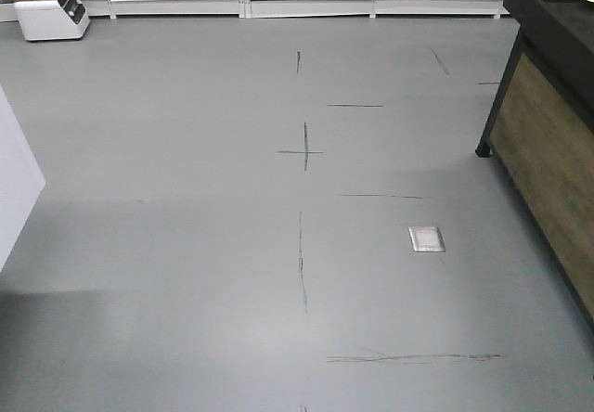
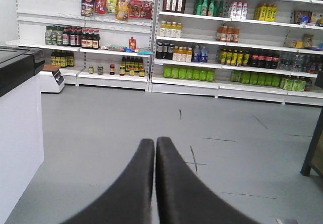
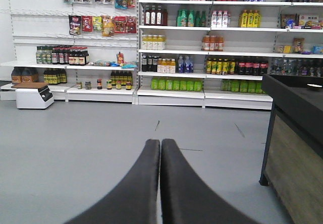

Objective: Pick three apples into basket with both arms
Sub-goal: 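Drive the base forward across the grey floor toward the fruit tables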

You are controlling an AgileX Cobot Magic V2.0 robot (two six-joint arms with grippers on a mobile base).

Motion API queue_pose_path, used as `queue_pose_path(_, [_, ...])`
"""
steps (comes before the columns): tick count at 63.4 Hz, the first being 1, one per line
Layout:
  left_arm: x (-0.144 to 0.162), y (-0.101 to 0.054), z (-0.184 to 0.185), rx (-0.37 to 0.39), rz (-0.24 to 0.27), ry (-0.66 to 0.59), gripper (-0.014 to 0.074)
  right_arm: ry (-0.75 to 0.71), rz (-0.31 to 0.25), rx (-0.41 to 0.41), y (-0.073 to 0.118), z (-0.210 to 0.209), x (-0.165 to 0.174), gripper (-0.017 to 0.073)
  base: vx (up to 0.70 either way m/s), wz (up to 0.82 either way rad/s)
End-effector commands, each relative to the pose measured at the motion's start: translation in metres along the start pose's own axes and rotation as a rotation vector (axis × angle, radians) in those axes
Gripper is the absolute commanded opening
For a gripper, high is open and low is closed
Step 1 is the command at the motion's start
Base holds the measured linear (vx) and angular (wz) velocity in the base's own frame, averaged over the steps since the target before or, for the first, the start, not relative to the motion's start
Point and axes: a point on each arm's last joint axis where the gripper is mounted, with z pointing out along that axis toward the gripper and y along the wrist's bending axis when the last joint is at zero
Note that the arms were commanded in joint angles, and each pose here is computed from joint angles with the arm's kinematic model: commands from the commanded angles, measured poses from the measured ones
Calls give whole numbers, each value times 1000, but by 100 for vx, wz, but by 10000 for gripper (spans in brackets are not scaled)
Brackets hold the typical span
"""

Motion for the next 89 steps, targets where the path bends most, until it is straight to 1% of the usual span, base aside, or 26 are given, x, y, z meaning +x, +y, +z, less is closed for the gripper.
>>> queue_pose_path(1, [0,0,0,9,-9,-51,-7,-57,-15,2,0,0,-2,-9,0,0])
queue_pose_path(89, [0,0,0,9,-9,-51,-7,-56,-15,2,0,0,-2,-9,1,0])
